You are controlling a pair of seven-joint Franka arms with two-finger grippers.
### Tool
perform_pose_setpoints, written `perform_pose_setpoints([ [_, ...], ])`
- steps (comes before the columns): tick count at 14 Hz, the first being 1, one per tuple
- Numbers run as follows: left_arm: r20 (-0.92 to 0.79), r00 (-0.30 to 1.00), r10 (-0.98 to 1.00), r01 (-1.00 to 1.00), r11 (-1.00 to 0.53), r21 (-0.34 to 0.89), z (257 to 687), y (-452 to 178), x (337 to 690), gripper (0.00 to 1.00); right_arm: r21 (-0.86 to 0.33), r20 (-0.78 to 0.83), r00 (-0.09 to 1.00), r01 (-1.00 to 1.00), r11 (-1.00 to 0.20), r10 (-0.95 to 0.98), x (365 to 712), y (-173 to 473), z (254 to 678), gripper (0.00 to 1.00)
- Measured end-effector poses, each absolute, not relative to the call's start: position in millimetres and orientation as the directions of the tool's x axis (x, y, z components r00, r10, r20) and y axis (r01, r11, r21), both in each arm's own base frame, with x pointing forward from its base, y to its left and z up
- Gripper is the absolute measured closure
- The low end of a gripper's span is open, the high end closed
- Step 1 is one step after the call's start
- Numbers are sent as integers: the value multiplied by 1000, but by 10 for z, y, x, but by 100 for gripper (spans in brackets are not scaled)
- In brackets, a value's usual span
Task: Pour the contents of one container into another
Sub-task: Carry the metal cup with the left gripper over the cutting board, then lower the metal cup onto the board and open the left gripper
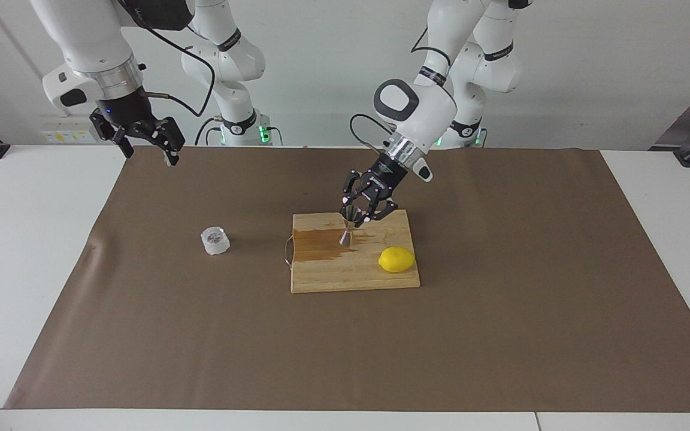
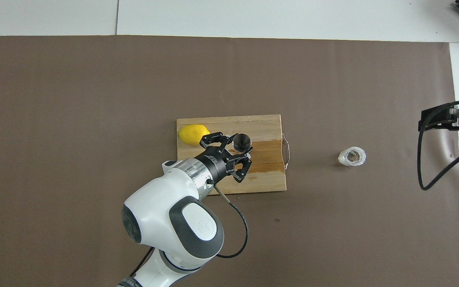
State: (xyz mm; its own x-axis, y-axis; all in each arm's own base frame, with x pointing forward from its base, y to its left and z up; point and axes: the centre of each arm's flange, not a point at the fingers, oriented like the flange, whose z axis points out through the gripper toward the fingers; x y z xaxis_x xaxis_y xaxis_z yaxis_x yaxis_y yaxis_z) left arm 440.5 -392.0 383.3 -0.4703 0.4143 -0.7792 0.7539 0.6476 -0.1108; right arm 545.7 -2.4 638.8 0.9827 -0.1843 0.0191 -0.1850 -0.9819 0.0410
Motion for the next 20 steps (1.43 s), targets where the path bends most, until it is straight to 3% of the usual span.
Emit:
perform_pose_setpoints([
  [5,-756,-488,436,748,655,-105,3511,-4200,4402,51,41,18,987,-163,-986,-163,5457,41,6387,0],
  [10,-753,-483,447,757,645,-103,3470,-4288,4334,50,43,15,999,-48,-998,-47,5459,12,6388,0],
  [11,-753,-481,449,759,643,-102,3469,-4295,4329,45,43,16,999,-40,-998,-39,5460,23,6389,0],
  [15,-766,-465,445,757,648,-83,3560,-4300,4367,0,47,44,995,82,-996,85,5512,58,6330,0],
  [20,-830,-401,388,746,664,-51,4173,-4168,4478,0,57,29,923,381,-923,383,5472,84,6104,0],
])
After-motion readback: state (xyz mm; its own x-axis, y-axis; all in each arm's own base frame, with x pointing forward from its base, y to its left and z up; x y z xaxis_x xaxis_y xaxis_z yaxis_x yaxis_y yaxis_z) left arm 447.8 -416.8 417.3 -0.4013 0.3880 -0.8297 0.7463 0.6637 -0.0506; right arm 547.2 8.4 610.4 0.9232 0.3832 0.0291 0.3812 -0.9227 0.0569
